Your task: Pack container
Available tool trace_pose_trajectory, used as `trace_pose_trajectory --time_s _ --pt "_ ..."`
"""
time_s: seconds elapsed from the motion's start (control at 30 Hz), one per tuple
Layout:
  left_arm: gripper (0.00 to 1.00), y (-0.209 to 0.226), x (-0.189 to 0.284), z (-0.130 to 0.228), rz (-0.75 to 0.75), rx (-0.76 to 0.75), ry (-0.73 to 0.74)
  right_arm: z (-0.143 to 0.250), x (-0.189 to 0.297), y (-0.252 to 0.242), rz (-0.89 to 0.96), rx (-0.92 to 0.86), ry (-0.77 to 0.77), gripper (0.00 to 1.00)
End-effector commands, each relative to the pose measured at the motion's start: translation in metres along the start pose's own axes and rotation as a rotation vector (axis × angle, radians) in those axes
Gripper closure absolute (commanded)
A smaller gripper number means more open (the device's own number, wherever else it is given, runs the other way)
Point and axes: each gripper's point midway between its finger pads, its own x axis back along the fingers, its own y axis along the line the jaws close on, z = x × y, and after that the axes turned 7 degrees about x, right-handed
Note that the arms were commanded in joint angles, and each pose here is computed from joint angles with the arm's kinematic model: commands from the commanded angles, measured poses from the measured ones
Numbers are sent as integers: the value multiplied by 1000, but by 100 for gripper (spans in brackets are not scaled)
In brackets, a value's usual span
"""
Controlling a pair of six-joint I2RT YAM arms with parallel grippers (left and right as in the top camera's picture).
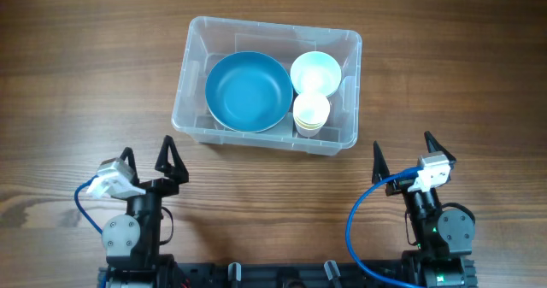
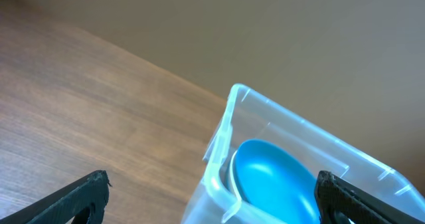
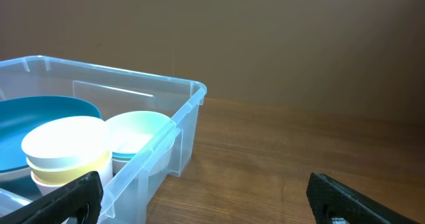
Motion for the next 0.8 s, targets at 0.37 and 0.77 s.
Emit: trace_pose_trajectory --time_s 0.37,0.77 --pt "0 1 -4 28 61 -376 70 -1 1 -5 27 4 -5 0" --pt "0 2 -4 28 57 -380 69 -1 1 -5 27 4 -5 1"
